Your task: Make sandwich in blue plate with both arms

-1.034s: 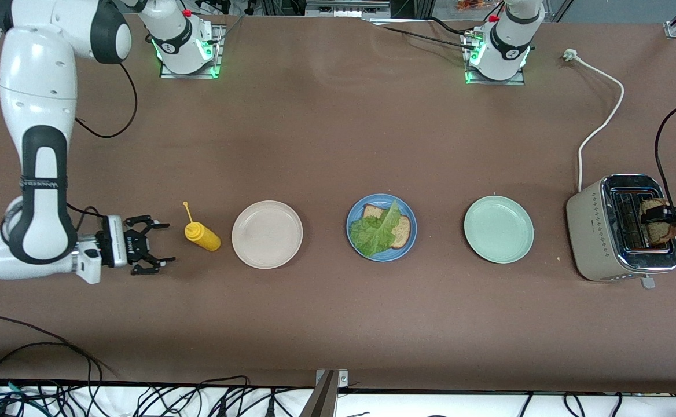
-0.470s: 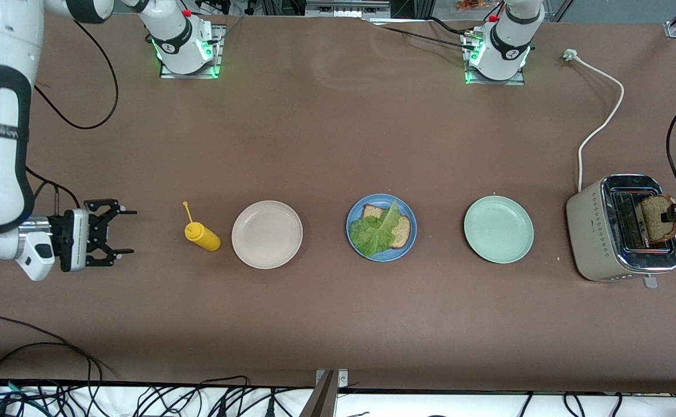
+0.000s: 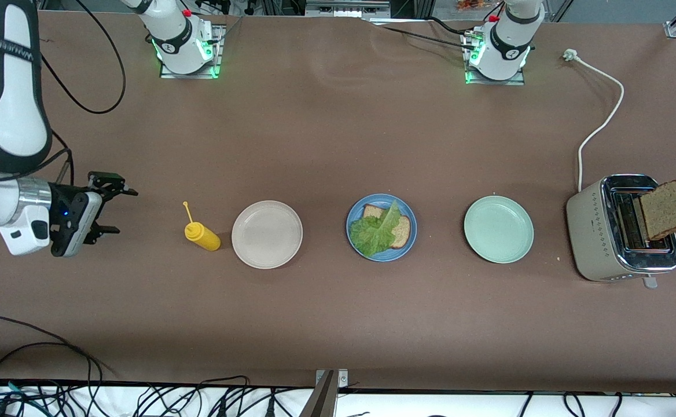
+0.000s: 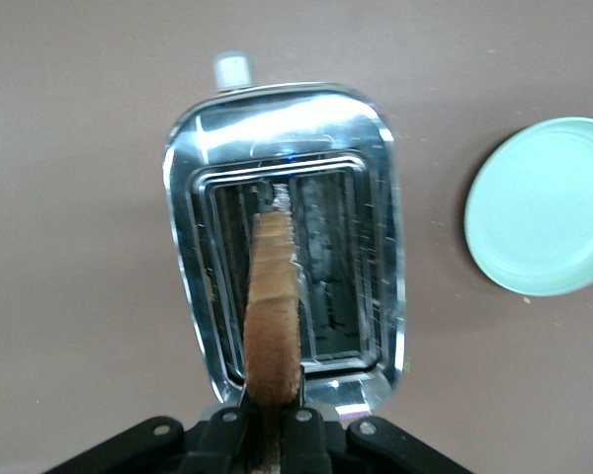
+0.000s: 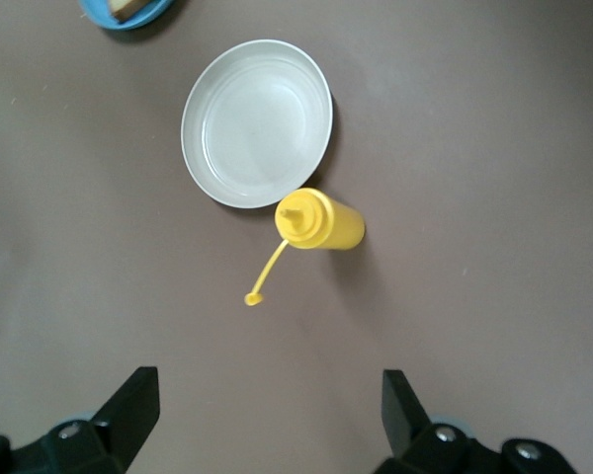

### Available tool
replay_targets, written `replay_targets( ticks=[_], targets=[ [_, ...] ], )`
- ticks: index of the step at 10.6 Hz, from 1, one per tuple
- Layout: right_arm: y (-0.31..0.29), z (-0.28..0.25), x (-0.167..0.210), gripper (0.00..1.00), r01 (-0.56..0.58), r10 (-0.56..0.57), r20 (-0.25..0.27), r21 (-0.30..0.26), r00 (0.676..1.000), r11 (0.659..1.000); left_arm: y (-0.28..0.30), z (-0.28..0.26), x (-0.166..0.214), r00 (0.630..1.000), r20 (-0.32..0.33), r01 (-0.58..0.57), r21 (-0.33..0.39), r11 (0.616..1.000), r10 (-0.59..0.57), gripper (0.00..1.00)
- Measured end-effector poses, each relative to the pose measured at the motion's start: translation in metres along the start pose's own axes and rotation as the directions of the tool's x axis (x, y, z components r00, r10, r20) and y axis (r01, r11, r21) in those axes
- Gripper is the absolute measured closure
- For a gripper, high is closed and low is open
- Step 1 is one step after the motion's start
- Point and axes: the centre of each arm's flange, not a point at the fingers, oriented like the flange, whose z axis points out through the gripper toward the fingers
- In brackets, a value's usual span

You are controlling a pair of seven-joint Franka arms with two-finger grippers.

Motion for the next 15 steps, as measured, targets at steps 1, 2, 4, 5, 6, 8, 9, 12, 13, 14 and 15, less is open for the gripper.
replay_targets(
  ticks=[1,2,4,5,6,8,9,12,13,14,15],
  targets=[
    [-0.016,-0.008,0.005,0.00,-0.111,0.112,0.032,-0.033,0.993,0.993,0.019,-0.014,0.000,1.000,0.009,-0.029,-0.006,1.000,0.029,0.90],
    [-0.037,-0.017,0.013,0.00,-0.229,0.234,0.056,-0.085,0.971,0.970,0.047,-0.025,0.003,0.997,0.019,-0.076,-0.018,0.997,0.076,0.90],
    [-0.082,-0.037,0.029,0.00,-0.448,0.458,0.024,-0.165,0.889,0.879,0.120,-0.040,0.016,0.980,0.012,-0.199,-0.039,0.979,0.200,0.90],
    [-0.103,-0.052,0.031,0.00,-0.522,0.530,-0.018,-0.206,0.848,0.828,0.158,-0.045,0.022,0.965,0.007,-0.262,-0.049,0.964,0.262,0.90],
    [-0.119,-0.065,0.029,0.00,-0.548,0.557,-0.042,-0.251,0.830,0.798,0.190,-0.046,0.025,0.950,0.006,-0.311,-0.072,0.948,0.312,0.90],
    [-0.138,-0.083,0.018,0.00,-0.569,0.580,-0.063,-0.302,0.812,0.765,0.239,-0.031,0.032,0.926,-0.007,-0.371,-0.211,0.904,0.379,0.90],
    [-0.138,-0.085,0.013,0.00,-0.574,0.585,-0.064,-0.308,0.808,0.759,0.259,-0.012,0.040,0.916,-0.004,-0.385,-0.299,0.873,0.402,0.90],
    [-0.118,-0.093,-0.009,0.00,-0.588,0.600,-0.069,-0.313,0.797,0.746,0.325,0.063,0.070,0.896,0.032,-0.356,-0.542,0.761,0.442,0.90],
    [-0.111,-0.096,-0.016,0.00,-0.601,0.611,-0.078,-0.314,0.788,0.735,0.352,0.088,0.082,0.893,0.021,-0.354,-0.583,0.731,0.449,0.90],
    [-0.102,-0.099,-0.024,0.00,-0.617,0.621,-0.102,-0.317,0.777,0.720,0.378,0.110,0.091,0.894,0.009,-0.345,-0.625,0.700,0.448,0.90],
    [-0.092,-0.102,-0.031,0.00,-0.631,0.623,-0.141,-0.323,0.769,0.705,0.401,0.126,0.095,0.896,0.006,-0.319,-0.688,0.652,0.445,0.90]
  ],
)
